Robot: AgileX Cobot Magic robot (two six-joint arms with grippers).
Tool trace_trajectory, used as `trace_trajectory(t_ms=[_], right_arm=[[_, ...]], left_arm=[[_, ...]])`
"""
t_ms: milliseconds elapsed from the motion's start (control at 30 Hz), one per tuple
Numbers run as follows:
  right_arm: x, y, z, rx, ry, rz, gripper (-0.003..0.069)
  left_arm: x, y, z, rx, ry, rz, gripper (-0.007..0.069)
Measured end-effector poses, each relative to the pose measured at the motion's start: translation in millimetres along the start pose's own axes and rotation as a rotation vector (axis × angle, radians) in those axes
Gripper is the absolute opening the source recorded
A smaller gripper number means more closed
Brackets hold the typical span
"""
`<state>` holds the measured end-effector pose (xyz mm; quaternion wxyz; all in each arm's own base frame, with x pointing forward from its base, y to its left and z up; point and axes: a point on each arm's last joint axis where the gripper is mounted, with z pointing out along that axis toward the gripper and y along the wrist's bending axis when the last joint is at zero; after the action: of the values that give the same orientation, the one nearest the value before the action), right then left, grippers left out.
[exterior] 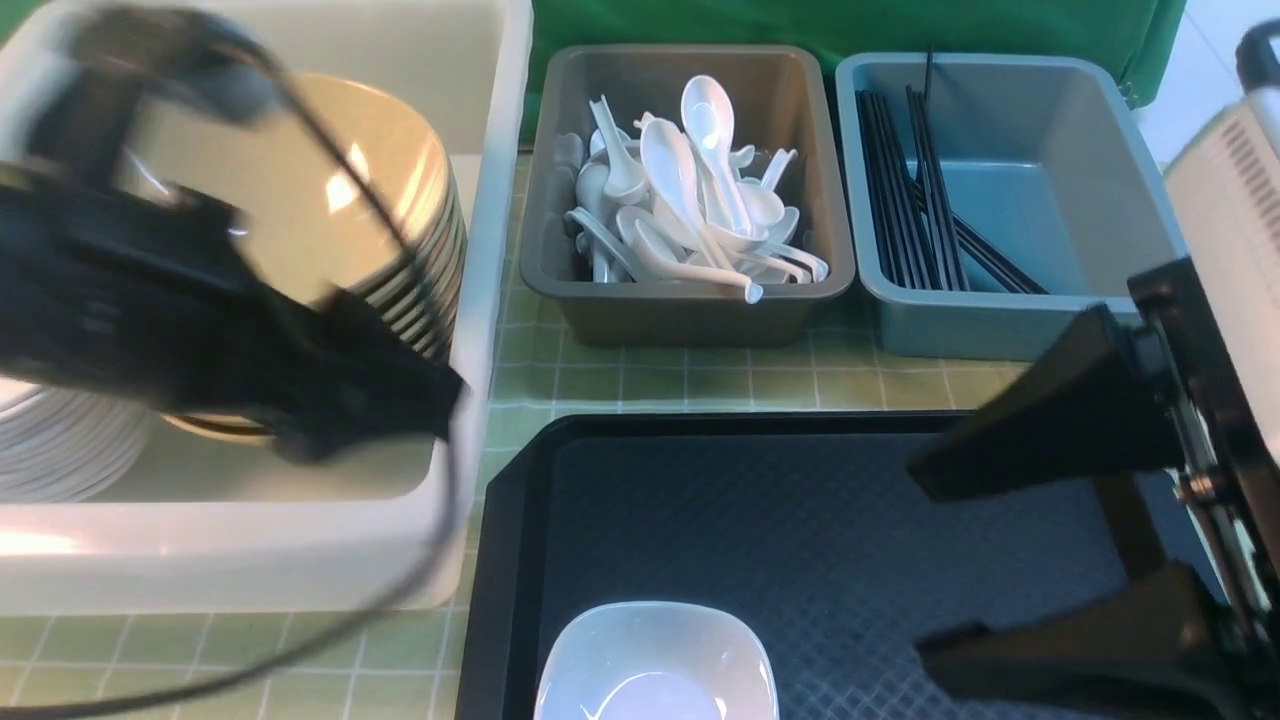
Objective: On green table put chopsticks spoon bowls plates into blue grey white boxes.
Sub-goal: 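Grasp the small white bowl on the black tray by its rim with the left gripper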
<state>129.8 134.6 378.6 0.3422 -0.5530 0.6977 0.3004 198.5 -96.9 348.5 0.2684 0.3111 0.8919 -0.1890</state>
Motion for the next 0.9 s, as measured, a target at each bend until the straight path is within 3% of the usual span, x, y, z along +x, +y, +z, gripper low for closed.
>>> trace_trajectory(t_ms=[100, 333, 567, 733, 900], right_arm=[[1.1, 4.8, -2.7, -0.022, 0.010, -0.006, 0.0542], [3.0, 11.7, -11.4, 0.003, 0.021, 0.022, 0.0542], [3.4, 18.0, -19.0, 0.026, 0.011, 0.014, 0.0542], [3.5, 19.3, -20.6, 0.031, 0.009, 0.010, 0.0542], [4.6, 18.5, -20.6, 0.040, 0.021, 0.004, 0.0542]], left_arm=[[-9.8, -7.1, 30.8, 0.016, 0.114, 0.072, 0.0497], [-43.2, -29.4, 115.4, 0.026, 0.337, 0.439, 0.0424], [-37.9, -22.7, 182.6, 0.129, 0.489, 0.711, 0.0391], [-25.2, -17.4, 214.2, 0.202, 0.561, 0.787, 0.0375], [-17.1, -17.2, 233.7, 0.259, 0.580, 0.774, 0.0375]])
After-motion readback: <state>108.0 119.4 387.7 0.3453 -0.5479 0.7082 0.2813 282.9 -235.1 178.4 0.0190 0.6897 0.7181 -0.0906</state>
